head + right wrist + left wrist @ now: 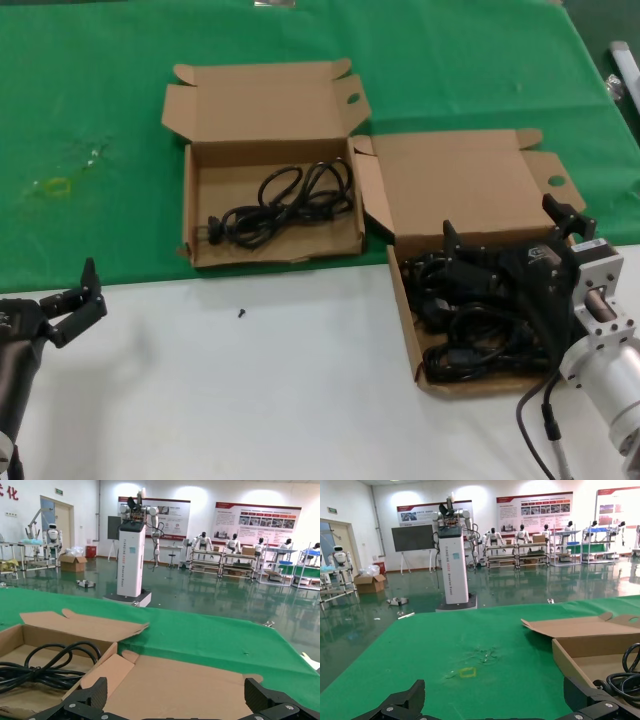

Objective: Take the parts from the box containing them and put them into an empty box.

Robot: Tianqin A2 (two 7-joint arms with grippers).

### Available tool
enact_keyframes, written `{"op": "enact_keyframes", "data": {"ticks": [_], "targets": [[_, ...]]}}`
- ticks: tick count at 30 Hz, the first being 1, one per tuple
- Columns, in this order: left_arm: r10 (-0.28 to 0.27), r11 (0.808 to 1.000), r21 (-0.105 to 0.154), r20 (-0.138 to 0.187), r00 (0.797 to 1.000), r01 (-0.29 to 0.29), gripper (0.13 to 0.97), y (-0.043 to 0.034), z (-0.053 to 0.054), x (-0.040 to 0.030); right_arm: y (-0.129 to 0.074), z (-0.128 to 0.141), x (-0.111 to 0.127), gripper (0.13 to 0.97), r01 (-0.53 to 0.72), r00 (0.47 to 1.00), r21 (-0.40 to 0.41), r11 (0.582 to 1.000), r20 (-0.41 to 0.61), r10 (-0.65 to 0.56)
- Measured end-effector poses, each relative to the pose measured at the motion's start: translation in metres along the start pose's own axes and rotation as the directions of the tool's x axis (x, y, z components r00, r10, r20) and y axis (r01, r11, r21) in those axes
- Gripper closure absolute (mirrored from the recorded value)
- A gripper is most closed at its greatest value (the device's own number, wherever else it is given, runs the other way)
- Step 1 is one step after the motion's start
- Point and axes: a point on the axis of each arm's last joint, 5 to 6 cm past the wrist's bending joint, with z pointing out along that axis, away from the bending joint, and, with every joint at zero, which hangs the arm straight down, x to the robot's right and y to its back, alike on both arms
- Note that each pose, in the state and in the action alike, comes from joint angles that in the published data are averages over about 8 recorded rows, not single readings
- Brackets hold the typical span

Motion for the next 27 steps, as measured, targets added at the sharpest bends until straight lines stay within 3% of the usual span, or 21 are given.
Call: {"op": "enact_keyframes", "data": {"ticks": [27], "targets": [[0.000,1.000,0.000,0.000,1.000,0.000,0.132,0.0000,0.0000,0.0000,0.0000,0.0000,0.0000,0.130,0.000,1.000,0.000,1.000,0.000,0.000]]}}
